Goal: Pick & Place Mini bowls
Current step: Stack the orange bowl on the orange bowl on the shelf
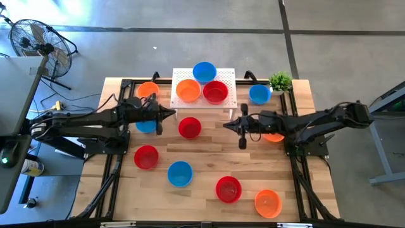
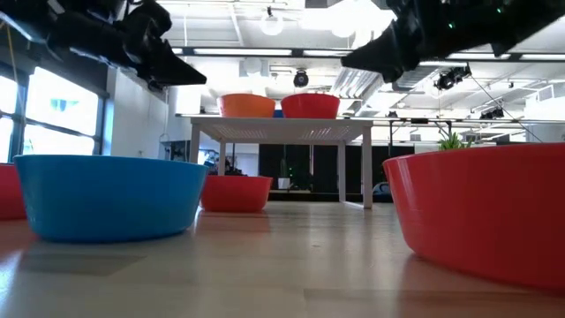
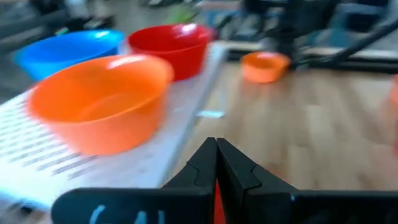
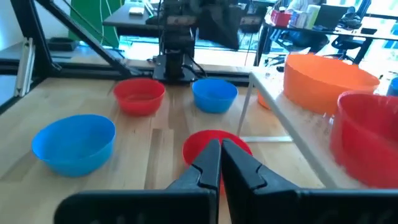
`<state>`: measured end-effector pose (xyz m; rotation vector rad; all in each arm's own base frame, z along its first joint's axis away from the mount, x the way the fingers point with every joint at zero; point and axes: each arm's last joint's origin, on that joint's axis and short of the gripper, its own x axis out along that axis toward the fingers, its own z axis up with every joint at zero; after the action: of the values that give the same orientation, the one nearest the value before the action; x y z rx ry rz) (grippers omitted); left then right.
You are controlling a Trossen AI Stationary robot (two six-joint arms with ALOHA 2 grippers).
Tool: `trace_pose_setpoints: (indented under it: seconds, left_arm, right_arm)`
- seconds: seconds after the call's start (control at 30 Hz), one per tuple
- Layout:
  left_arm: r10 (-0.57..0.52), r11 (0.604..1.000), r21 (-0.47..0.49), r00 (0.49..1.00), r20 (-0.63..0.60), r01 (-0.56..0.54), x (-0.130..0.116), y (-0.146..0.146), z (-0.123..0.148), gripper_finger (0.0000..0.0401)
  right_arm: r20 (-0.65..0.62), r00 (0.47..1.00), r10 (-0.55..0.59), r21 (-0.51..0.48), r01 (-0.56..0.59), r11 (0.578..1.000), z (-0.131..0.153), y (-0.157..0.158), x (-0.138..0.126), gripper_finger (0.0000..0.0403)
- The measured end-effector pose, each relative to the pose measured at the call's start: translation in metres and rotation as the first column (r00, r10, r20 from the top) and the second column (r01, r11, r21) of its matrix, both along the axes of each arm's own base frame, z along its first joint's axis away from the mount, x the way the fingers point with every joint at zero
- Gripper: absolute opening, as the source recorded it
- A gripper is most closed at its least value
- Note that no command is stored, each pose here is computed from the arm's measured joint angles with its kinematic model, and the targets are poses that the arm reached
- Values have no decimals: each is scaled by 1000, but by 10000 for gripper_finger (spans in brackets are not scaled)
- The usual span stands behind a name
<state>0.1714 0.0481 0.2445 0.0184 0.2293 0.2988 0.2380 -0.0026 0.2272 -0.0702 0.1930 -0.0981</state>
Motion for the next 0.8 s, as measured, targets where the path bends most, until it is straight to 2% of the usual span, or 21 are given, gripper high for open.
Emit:
trace_pose_setpoints:
  seconds: [0.17, 0.3, 0.4, 0.5, 0.63, 0.8]
  left_arm:
    - [234, 972, 34, 966, -111, -231, -7, 6, 31, 1]
    - [342, 940, 52, 922, -181, -338, -19, 18, 59, 1]
    - [468, 880, 31, 855, -222, -473, -33, 37, 73, 0]
    - [556, 814, -3, 781, -284, -580, -47, 58, 76, 0]
    - [572, 756, -106, 730, -375, -646, -62, 90, 65, 0]
    - [541, 689, -252, 713, -446, -680, -75, 130, 43, 2]
  right_arm:
    - [10, 1000, 2, -8, -2, 1000, -12, 0, -6, 1]
    - [2, 1000, 4, -10, -4, 1000, -14, 0, -7, 3]
    - [1, 1000, 16, -29, -16, 999, -14, 0, -7, 1]
    - [-1, 1000, 19, -43, -19, 999, -14, 0, -7, 1]
    - [-2, 1000, 20, -49, -20, 999, -14, 0, -7, 2]
    - [-2, 1000, 21, -49, -21, 999, -14, 0, -7, 3]
